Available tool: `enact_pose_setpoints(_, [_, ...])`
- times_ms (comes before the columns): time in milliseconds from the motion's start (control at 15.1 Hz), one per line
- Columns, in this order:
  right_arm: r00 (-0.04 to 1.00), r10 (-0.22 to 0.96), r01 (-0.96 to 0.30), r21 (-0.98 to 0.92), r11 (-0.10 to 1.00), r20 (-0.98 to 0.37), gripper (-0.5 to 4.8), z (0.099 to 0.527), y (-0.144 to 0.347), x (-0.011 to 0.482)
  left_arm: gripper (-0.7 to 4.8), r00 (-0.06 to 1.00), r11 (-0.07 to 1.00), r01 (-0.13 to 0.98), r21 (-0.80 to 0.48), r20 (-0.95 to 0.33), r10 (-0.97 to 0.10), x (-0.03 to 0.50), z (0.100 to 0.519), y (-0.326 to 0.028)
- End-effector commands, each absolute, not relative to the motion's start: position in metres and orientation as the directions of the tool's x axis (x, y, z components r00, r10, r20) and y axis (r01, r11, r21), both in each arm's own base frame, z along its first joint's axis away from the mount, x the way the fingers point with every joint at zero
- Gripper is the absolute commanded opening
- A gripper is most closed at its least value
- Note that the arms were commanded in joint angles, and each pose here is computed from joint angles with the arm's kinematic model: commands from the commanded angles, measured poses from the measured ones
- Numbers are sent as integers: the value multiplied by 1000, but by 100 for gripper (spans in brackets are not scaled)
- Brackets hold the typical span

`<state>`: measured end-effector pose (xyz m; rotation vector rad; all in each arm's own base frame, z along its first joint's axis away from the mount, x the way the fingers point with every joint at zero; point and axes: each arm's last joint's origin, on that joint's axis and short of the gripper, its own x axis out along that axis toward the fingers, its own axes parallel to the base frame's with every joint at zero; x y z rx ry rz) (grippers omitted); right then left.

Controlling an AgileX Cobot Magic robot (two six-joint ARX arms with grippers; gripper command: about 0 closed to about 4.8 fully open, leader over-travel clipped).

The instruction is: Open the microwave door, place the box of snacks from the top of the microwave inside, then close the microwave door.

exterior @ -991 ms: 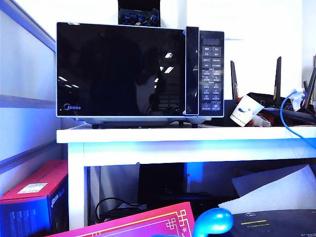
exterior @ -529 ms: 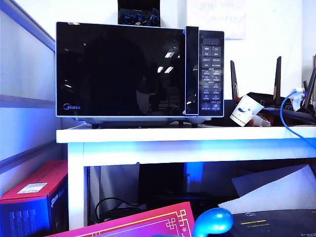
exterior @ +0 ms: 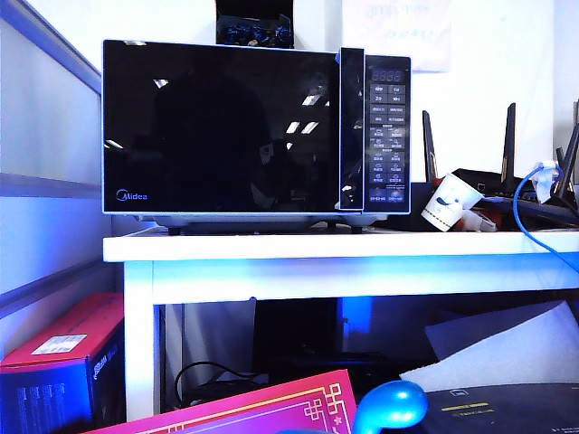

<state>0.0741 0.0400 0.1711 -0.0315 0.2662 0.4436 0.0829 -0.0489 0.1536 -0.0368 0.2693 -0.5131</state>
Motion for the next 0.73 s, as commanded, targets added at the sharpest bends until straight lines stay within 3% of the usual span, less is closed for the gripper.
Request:
enact_pose_setpoints(66, [866,415,-424,32,905,-278,40,157,42,78,-5,835,868,487,-102,-237,-496,85,144,-50])
enact_pose_setpoints(727, [861,412,-422,33,906,-297,40,150,42,79,-5,837,870,482,-102,-238,-492,85,144,-50])
